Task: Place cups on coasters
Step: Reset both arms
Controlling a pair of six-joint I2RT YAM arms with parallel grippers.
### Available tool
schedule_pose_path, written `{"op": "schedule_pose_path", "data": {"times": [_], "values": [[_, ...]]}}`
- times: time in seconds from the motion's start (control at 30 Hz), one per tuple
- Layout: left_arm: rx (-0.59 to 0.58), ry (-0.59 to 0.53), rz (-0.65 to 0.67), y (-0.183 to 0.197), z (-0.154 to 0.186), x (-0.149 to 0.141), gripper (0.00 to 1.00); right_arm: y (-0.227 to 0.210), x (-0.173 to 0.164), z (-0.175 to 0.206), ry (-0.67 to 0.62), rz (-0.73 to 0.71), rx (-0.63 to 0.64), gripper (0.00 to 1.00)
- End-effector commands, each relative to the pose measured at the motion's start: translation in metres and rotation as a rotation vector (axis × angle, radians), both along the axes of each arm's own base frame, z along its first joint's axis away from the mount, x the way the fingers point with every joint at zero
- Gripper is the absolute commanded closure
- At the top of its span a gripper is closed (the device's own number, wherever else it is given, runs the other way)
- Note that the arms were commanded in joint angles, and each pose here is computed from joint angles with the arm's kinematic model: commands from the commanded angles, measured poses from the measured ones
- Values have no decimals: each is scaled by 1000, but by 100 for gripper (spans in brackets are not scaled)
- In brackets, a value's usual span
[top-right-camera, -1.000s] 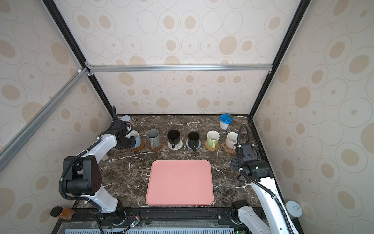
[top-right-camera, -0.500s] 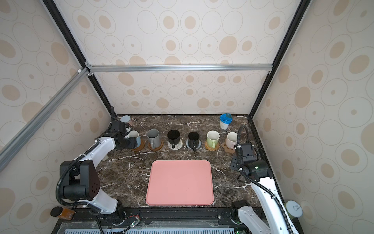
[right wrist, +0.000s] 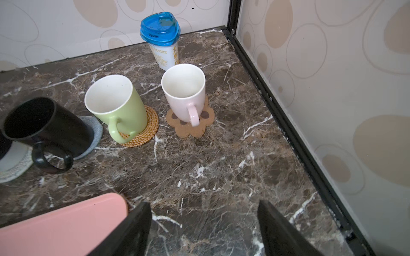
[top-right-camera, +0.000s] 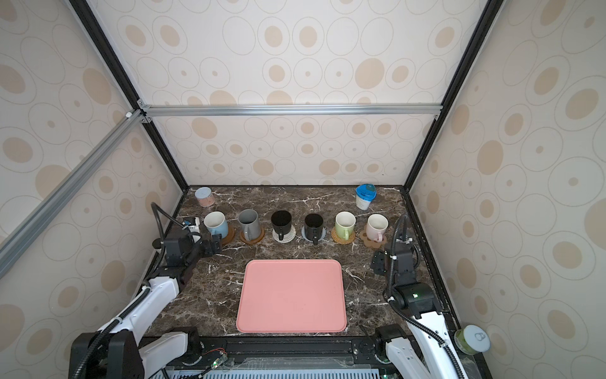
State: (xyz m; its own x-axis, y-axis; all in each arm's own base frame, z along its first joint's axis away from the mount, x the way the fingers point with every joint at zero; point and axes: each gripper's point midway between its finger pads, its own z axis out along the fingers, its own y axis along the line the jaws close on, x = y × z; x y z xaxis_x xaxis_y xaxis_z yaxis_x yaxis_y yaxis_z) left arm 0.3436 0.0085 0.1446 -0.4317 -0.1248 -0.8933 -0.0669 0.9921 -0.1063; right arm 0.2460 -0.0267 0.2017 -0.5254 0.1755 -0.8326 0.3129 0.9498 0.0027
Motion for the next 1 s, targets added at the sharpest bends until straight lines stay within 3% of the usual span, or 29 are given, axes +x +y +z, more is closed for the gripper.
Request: {"op": "schedule_pose_path", "data": {"times": [0.0,0.03,0.2,0.33,0.43,0.63,0.97], "values": [[1,-329,49,8,48,-2,0,-8,20,9,-117,-3,-102,6],[0,-359,80,13,45,-9,0,-8,25,4,-131,10,-129,0],[48,-346,116,21,20,-21,0,-7,46,-21,-226,32,-201,0],[52,-333,149,26,-2,-24,0,-4,61,-51,-208,32,-194,0],[57,-377,106,20,5,-16,0,-5,69,-83,-140,22,-195,0],[101,-351,2,6,3,15,0,-9,99,-82,-187,4,-196,0],[161,-341,-77,-4,-2,37,0,-4,129,-96,-230,43,-135,0]]}}
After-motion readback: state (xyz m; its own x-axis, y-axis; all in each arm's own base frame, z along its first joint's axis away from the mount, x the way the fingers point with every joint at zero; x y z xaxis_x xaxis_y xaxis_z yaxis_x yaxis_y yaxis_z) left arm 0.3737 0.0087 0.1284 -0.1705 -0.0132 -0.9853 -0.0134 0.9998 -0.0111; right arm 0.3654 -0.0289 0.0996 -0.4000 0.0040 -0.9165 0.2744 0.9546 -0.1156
